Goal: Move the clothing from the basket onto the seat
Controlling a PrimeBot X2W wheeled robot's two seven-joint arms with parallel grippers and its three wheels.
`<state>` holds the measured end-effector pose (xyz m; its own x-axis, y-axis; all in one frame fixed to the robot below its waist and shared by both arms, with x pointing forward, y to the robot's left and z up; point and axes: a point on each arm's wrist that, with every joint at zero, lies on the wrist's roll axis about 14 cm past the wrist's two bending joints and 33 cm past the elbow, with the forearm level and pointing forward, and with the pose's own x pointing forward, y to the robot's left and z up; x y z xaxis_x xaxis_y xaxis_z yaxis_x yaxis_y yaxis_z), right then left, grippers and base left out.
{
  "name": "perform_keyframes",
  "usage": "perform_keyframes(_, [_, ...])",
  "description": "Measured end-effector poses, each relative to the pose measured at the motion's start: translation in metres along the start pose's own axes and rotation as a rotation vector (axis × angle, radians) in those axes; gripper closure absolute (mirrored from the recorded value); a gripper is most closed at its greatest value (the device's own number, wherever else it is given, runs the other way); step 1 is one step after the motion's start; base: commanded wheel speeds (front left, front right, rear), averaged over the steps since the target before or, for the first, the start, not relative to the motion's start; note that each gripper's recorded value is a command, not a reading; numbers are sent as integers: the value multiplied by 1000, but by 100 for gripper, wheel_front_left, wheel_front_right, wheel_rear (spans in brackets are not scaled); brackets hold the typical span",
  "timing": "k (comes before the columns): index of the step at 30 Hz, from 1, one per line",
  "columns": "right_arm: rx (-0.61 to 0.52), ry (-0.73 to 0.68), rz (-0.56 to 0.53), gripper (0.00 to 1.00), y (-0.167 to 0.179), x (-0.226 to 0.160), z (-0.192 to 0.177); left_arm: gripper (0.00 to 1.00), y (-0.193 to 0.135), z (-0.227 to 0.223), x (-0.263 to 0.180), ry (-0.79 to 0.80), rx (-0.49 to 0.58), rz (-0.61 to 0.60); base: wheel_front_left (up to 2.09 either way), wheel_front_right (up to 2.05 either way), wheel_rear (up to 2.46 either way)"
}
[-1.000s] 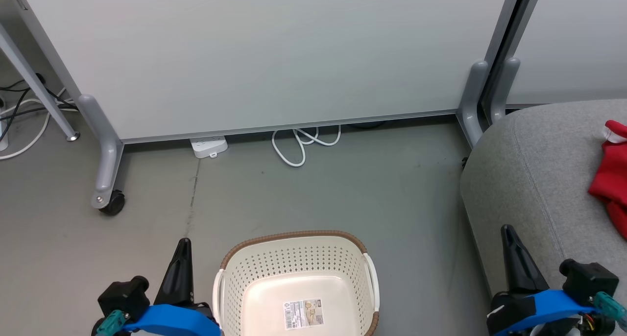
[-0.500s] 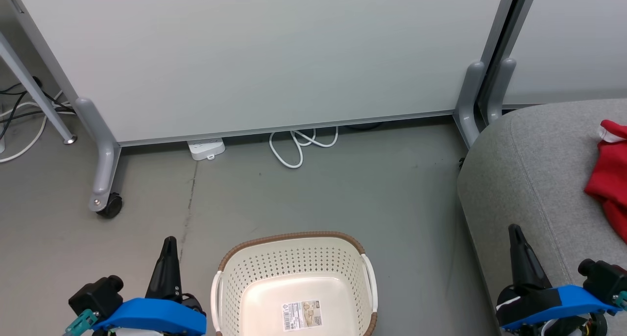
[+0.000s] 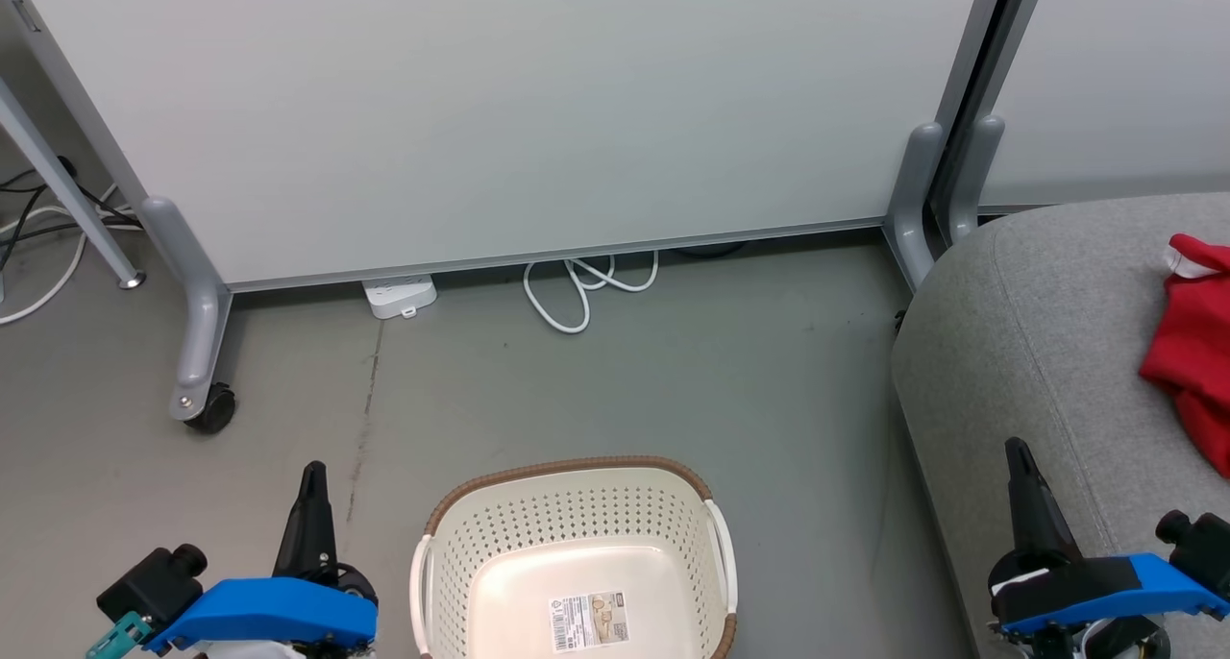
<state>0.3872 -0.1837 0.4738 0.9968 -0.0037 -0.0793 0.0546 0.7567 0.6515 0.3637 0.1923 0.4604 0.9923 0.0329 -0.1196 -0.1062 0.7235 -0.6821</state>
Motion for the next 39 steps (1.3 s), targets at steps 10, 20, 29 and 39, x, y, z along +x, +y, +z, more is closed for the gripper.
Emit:
perform_keyframes(10, [133, -1, -8, 100, -1, 0, 3, 100, -3, 6, 4, -6, -126, -3, 0, 0, 0])
perform_keyframes(20, [254, -1, -10, 100, -1, 1, 7, 100, -3, 10, 6, -9, -241, -1, 0, 0, 0])
perform_keyframes(29, [356, -2, -10, 100, -1, 0, 9, 100, -5, 13, 8, -9, -336, -8, 0, 0, 0])
perform_keyframes(39, [457, -5, -6, 100, -1, 0, 12, 100, -8, 18, 10, -12, -432, -20, 0, 0, 0])
